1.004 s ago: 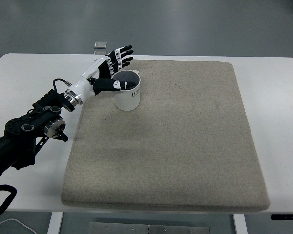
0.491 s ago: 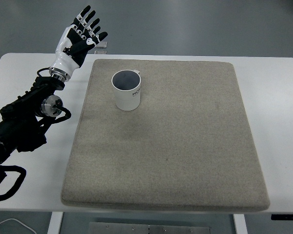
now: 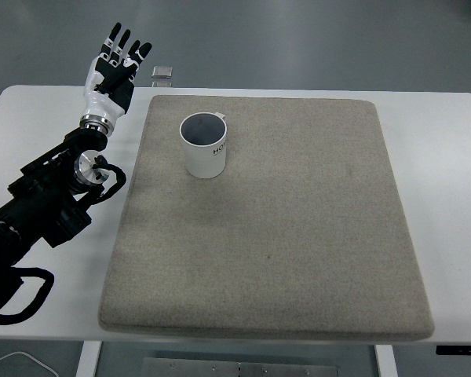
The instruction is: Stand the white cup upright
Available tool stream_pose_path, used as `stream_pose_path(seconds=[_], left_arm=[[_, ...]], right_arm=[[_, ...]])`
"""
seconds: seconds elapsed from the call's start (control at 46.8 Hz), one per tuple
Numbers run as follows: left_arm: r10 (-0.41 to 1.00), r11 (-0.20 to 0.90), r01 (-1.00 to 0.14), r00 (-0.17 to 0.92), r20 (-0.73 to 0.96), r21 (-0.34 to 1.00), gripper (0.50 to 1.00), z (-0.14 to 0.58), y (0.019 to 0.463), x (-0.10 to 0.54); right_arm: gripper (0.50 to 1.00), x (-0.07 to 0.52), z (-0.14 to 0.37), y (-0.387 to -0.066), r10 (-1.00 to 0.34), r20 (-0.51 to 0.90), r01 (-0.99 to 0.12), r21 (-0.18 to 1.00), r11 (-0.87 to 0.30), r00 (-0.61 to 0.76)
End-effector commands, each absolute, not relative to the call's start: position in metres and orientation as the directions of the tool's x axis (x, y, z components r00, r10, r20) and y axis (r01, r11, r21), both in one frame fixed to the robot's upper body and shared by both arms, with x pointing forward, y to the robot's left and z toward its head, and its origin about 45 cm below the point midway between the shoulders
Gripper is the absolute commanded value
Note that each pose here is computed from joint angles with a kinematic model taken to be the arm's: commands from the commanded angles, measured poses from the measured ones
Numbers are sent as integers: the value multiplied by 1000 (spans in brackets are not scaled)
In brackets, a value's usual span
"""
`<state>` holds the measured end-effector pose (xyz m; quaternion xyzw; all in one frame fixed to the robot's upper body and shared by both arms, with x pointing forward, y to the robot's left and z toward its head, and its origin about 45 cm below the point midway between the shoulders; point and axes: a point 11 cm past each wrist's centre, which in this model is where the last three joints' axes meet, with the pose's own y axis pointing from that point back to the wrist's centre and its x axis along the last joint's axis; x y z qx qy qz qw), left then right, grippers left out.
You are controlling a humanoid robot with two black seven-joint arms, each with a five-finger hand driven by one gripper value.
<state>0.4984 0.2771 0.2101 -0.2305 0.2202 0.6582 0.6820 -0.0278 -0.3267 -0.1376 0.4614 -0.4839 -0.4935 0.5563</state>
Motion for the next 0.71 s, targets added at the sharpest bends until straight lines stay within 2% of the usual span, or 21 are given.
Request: stream_pose_path(seconds=[0.0,0.321,0.684], left_arm=[[789,69,-996,21,-614,54,1000,203,271,499],[694,145,-975,-21,-720,169,1000,209,258,508],[566,161,-973,-45,-823,164,1000,218,261,511]], right_arm=[[930,-28,-138,-327,-996,84,103,991,88,43],[930,-27,-138,-327,-996,87,101,991,90,38],[930,-26,-138,-327,-996,83,99,991,86,34]])
